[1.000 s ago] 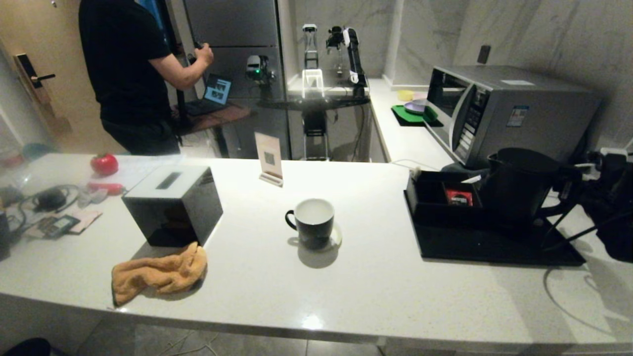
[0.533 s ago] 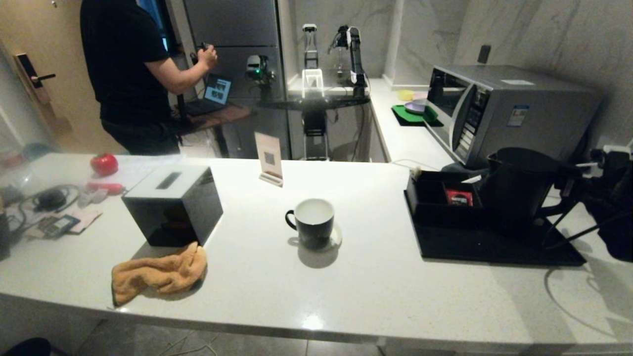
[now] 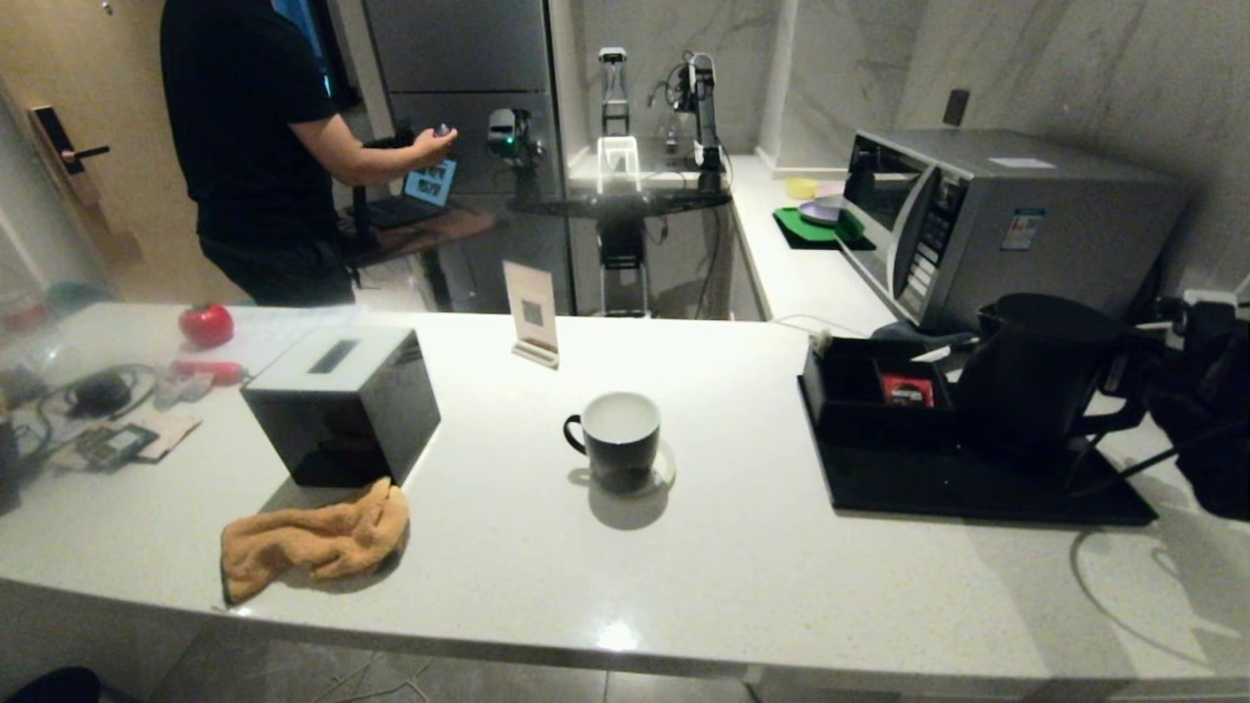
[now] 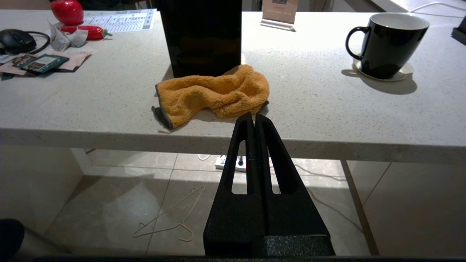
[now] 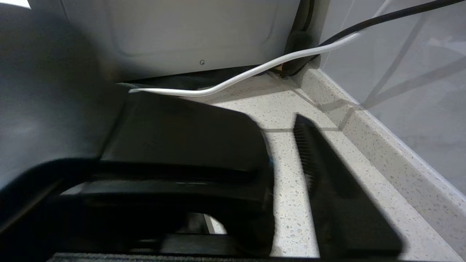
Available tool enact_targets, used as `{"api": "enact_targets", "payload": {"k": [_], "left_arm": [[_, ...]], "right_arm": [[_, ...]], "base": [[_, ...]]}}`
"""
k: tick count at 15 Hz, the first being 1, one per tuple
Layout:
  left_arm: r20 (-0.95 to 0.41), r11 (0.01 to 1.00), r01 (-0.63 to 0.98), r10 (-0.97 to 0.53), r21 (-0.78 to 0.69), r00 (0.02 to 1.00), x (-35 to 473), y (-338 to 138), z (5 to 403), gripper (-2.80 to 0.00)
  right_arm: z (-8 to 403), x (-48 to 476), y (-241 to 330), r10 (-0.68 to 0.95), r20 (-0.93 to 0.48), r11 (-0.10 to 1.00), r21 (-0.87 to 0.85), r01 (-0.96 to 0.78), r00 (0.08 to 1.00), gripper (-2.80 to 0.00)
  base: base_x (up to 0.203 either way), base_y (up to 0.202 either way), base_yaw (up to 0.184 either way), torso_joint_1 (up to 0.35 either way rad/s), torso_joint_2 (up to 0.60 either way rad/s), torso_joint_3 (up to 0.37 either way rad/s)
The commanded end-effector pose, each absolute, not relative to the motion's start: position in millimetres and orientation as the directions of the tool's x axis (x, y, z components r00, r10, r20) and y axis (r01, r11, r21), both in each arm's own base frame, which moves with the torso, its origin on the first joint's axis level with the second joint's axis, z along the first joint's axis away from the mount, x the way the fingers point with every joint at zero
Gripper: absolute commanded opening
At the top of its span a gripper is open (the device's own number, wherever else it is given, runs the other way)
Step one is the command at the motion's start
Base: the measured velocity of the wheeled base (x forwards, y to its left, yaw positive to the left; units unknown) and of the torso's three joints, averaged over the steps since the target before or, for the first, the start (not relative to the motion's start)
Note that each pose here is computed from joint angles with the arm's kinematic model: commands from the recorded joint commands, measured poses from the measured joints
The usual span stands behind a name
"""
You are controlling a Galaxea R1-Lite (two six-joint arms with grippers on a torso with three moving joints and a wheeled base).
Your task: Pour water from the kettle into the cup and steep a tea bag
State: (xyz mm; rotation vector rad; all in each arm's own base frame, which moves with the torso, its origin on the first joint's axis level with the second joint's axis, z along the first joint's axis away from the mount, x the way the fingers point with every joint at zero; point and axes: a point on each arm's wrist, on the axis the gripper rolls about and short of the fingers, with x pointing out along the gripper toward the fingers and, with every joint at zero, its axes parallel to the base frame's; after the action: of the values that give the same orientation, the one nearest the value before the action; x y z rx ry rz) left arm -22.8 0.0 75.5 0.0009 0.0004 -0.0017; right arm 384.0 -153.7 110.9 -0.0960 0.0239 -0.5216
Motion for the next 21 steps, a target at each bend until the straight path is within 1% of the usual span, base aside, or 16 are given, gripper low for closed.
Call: {"api": "enact_targets", "payload": {"k": [1, 9, 21], "left_arm": [[0.0, 1.0, 0.002, -0.002, 0.002, 1.0, -22.8, 0.0, 75.5, -2.8], [0.0, 1.0, 0.002, -0.002, 0.0, 1.0, -22.8, 0.0, 75.5, -2.8], [0.0, 1.0, 0.002, -0.002, 0.002, 1.0, -22.8, 0.0, 75.5, -2.8]], "right_arm": [[112.2, 383.6, -153.2, -0.5, 0.009, 0.861, -0.098, 0.498, 0.866, -2.8], [111.9, 381.7, -152.2, -0.498, 0.011, 0.862, -0.096, 0.497, 0.867, -2.8], [139.1, 369.2, -147.9, -0.496, 0.056, 0.864, -0.07, 0.499, 0.866, -2.8]], "base": [[0.0, 0.0, 0.0, 0.0, 0.0, 0.0], [0.0, 0.0, 0.0, 0.0, 0.0, 0.0], [0.0, 0.0, 0.0, 0.0, 0.0, 0.0]]}}
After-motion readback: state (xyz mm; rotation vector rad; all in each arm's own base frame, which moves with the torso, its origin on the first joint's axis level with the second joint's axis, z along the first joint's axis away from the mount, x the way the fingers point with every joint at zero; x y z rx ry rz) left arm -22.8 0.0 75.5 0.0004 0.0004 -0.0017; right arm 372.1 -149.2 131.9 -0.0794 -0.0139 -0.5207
